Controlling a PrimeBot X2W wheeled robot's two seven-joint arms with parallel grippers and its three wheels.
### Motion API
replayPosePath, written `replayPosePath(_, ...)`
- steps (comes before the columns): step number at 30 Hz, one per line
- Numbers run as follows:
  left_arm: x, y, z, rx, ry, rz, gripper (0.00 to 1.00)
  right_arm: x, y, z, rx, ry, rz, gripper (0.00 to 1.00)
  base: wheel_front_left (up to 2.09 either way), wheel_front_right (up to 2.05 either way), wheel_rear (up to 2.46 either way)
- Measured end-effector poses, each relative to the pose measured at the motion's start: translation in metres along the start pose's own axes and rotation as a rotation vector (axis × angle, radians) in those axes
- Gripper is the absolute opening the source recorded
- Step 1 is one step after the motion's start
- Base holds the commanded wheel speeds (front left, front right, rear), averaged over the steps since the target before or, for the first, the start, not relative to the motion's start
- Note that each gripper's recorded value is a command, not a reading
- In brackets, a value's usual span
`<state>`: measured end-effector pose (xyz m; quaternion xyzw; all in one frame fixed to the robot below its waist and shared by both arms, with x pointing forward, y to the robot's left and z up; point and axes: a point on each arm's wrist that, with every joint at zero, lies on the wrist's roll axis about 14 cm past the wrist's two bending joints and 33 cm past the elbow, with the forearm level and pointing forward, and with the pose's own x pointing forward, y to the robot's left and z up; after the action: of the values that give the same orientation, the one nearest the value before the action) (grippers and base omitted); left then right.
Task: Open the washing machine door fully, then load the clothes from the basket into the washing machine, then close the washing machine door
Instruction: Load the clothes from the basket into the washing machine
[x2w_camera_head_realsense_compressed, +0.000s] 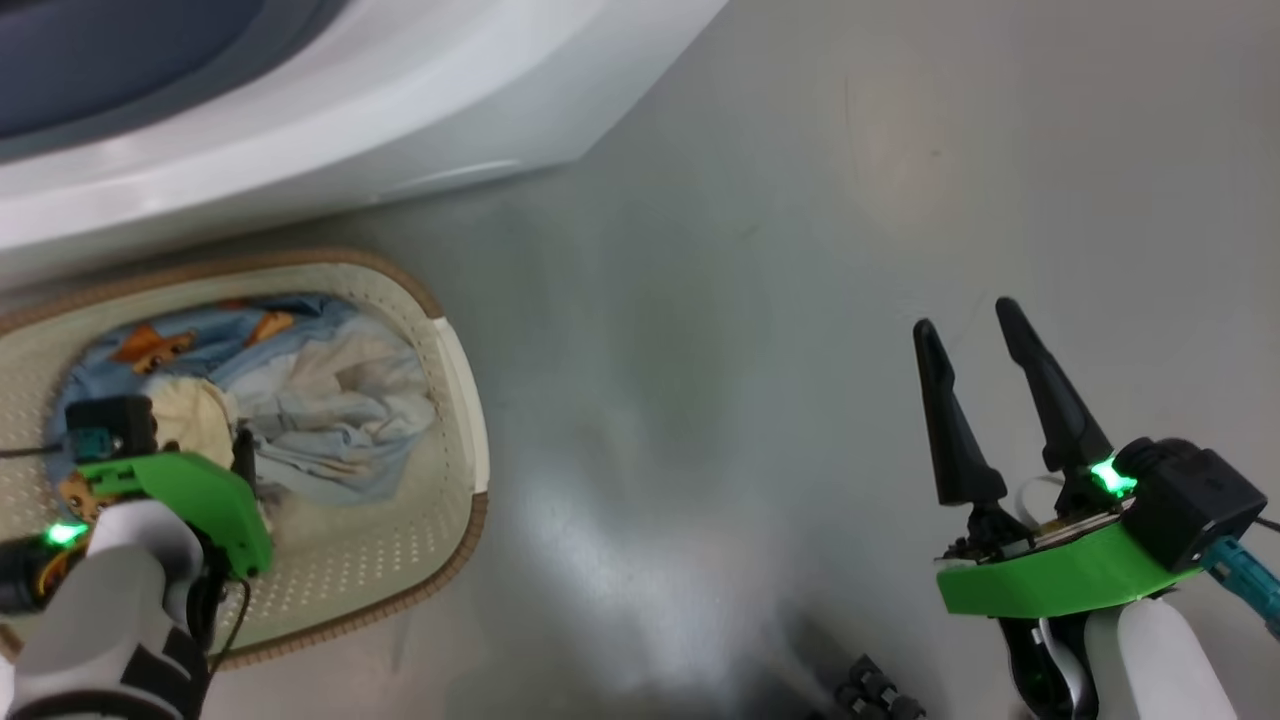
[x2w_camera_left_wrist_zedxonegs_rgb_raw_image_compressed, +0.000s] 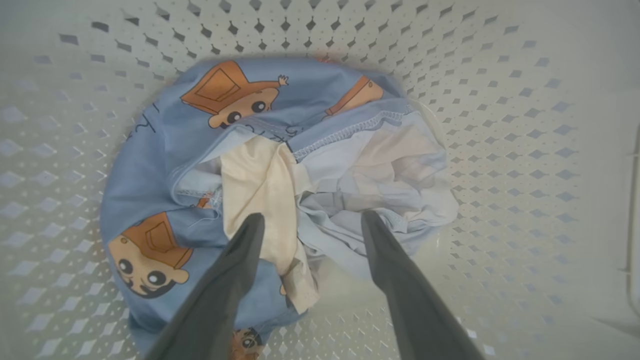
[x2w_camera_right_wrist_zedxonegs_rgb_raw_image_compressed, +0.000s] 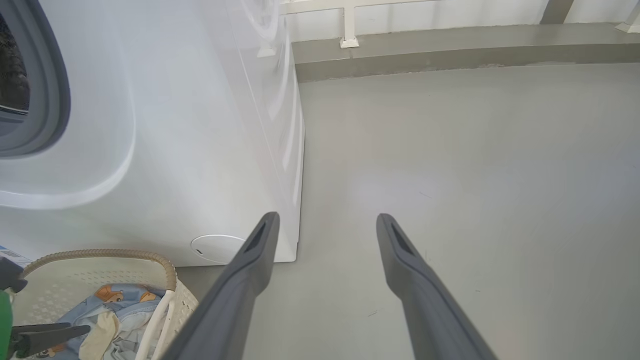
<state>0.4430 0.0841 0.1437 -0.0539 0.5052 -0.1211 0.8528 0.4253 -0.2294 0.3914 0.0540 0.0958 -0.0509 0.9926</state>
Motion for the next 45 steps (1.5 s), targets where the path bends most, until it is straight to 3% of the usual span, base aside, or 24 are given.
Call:
replayPosePath(20,0.048,0.01,-0.012,0.014,0.032,0.001,1.0,0.017,-0.004,-0.042,-0.022,0.089,-0.007,1.0,0.0,0.0,0.0)
replayPosePath(45,0.077,0.018,-0.012,0.142,0.078,0.037,1.0,0.021,0.0,-0.061,-0.038,0.129,0.011,1.0,0.0,0.0,0.0)
